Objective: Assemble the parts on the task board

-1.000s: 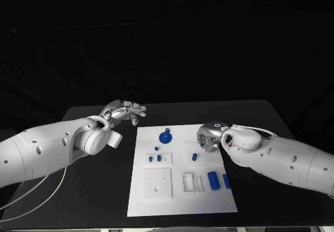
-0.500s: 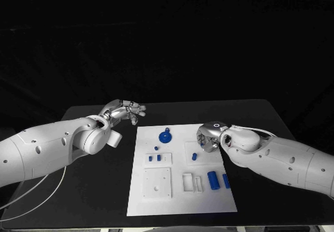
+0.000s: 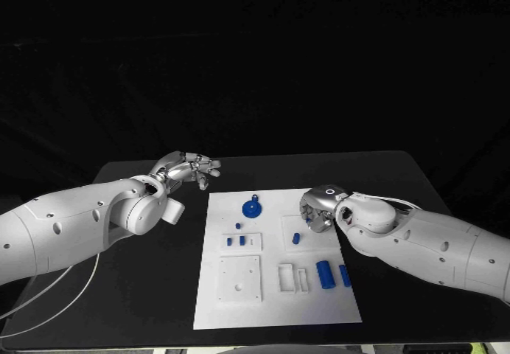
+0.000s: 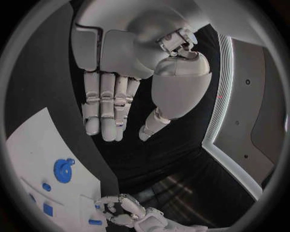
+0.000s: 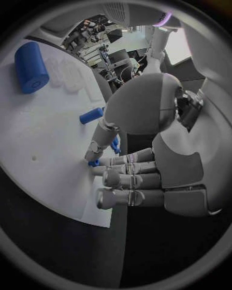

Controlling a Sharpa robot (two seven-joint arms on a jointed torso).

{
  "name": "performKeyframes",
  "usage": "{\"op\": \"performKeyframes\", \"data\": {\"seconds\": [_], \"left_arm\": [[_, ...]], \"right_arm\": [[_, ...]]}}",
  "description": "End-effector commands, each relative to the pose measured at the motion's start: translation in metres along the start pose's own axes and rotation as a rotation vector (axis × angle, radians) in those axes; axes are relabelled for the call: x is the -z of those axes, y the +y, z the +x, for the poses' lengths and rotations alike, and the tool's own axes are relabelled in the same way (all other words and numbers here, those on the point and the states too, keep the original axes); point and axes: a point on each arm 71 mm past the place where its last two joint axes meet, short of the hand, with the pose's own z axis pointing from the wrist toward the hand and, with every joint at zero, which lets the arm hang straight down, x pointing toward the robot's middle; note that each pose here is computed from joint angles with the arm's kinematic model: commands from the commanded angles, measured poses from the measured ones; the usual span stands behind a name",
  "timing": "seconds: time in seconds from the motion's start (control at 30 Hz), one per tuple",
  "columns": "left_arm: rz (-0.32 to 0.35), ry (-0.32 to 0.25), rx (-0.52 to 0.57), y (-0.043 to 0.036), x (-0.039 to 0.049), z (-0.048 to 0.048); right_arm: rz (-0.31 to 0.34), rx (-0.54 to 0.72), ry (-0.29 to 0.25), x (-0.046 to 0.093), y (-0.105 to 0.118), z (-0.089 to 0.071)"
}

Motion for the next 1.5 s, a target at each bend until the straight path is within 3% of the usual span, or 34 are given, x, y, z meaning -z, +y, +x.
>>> {"op": "performKeyframes", "data": {"seconds": [0.03,0.5,0.77,1.0,1.2,1.5], "left_arm": [[0.007,0.004,0.008,-0.0007,-0.0002,-0.0003],[0.001,-0.008,0.003,0.001,-0.0003,-0.0058],[0.0,-0.015,0.001,0.0016,-0.0002,-0.0082],[-0.001,-0.016,0.001,0.0018,0.0001,-0.009],[0.0,-0.012,0.002,0.0015,-0.0004,-0.0074],[-0.001,-0.011,0.002,0.0014,-0.0011,-0.0069]], "right_arm": [[0.005,0.01,-0.029,0.002,-0.001,0.001],[0.0,-0.063,-0.06,0.01,-0.004,-0.005],[-0.002,-0.101,-0.079,0.014,-0.006,-0.018],[-0.023,-0.121,-0.133,0.018,-0.001,-0.037],[-0.084,-0.155,-0.169,0.02,0.022,-0.048],[-0.208,-0.161,-0.156,0.014,0.074,-0.056]]}}
